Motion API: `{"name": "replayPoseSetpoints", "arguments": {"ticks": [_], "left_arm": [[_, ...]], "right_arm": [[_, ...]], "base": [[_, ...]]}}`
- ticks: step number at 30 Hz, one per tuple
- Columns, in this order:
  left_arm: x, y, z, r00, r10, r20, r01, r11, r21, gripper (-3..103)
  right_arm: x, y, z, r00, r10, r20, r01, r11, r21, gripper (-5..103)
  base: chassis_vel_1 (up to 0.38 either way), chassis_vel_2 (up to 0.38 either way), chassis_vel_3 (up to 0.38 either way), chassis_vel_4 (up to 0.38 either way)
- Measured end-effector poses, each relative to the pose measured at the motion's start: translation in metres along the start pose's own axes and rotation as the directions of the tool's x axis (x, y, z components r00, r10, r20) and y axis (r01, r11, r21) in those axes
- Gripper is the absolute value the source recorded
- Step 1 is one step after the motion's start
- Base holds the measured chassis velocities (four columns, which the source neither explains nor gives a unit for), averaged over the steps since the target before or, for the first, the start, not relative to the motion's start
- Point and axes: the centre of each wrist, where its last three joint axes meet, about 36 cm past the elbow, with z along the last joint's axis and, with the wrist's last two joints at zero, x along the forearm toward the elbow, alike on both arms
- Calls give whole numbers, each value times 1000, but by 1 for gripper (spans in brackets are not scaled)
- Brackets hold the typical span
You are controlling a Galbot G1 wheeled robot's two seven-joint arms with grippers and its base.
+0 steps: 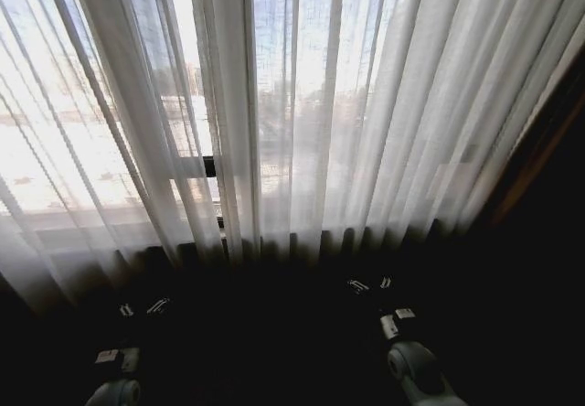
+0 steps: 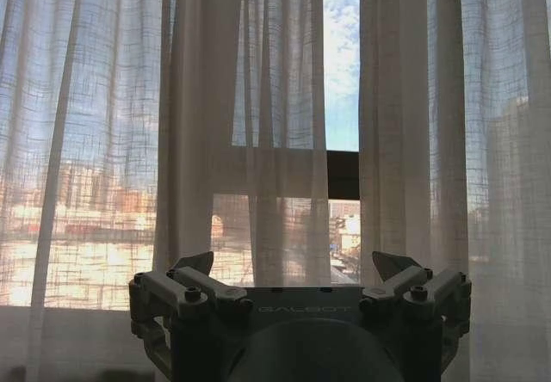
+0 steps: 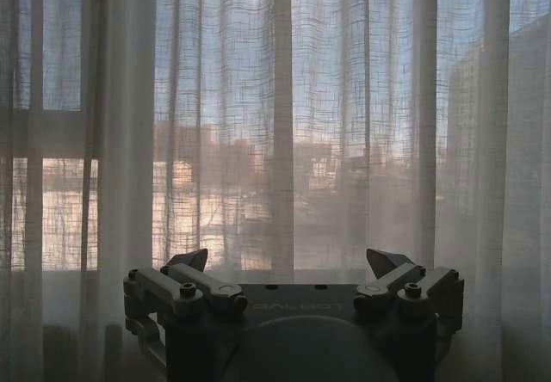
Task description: Open the curtains by pulling them apart, changing their state from closed to fully open.
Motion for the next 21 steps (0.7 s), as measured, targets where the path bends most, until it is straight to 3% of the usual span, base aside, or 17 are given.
{"name": "replayPoseSetpoints", "arguments": {"ticks": [14, 21], "left_arm": [[0, 0, 0, 1000, 0, 0, 0, 1000, 0, 100], [0, 0, 0, 1000, -1, 0, 1, 1000, 0, 100]], "right_arm": [[1, 5, 2, 1000, -8, 14, 8, 1000, -8, 100], [-5, 3, 2, 1000, -10, 29, 10, 1000, 5, 100]], "base": [[-280, 370, 307, -396], [-130, 342, 147, -309]]}}
